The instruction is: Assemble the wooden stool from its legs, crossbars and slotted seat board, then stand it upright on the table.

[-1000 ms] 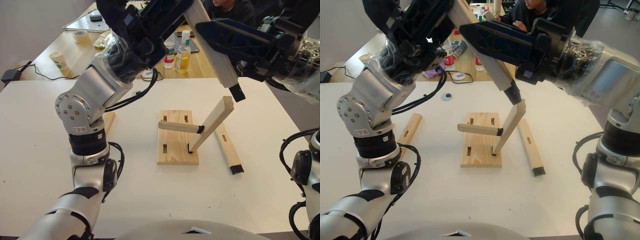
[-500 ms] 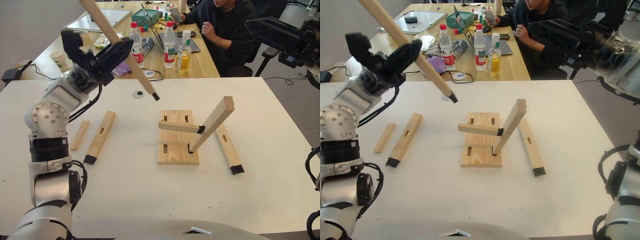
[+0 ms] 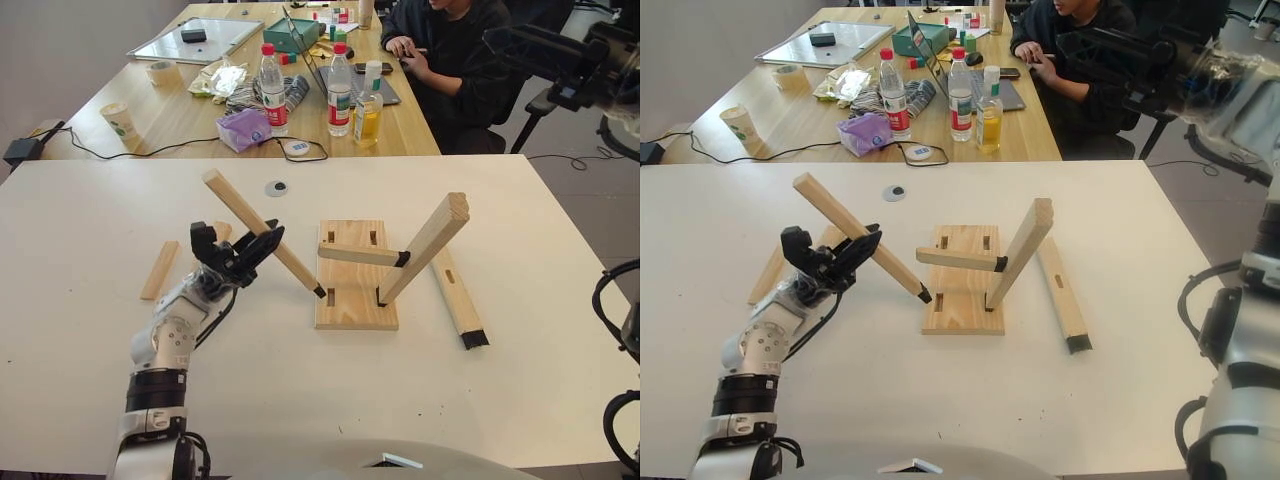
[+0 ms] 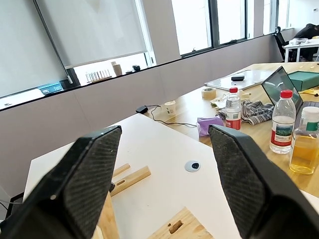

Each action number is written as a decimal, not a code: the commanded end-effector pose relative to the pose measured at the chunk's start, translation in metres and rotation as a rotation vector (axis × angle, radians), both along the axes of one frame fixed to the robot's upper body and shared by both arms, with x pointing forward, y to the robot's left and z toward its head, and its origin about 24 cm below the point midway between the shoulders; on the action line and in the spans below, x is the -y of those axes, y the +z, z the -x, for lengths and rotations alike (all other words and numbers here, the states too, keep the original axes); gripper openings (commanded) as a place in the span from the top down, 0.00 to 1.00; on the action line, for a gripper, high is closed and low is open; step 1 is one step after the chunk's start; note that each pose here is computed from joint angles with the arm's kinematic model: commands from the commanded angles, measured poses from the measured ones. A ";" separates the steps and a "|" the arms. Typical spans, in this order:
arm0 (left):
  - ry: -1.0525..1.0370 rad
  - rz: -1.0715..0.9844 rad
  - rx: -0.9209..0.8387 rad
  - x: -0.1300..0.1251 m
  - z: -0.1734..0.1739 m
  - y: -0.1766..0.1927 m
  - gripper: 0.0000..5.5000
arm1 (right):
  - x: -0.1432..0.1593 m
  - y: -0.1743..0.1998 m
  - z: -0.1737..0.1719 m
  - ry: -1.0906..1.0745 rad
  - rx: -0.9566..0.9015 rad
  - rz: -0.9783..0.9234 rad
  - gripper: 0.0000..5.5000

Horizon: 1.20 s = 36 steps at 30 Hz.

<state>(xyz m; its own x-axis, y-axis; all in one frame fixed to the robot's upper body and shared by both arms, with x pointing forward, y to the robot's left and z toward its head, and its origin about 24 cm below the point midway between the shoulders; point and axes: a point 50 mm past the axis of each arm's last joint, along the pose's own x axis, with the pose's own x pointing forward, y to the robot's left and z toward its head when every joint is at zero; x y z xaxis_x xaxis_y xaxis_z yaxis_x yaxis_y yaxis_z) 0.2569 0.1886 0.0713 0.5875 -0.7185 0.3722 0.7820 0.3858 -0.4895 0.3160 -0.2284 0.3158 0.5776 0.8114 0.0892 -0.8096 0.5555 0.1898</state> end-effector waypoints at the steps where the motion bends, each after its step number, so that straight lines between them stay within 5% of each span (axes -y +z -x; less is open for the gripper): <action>1: 0.007 0.007 0.037 0.009 0.004 0.000 0.63 | -0.010 0.005 -0.008 0.053 0.001 0.015 0.41; 17: -0.239 -0.392 0.092 0.013 0.013 -0.039 0.63 | -0.009 -0.003 -0.011 0.094 -0.029 0.026 0.41; 36: -0.390 -0.606 0.193 -0.024 -0.020 0.003 0.63 | -0.005 -0.023 0.004 0.058 -0.059 -0.007 0.41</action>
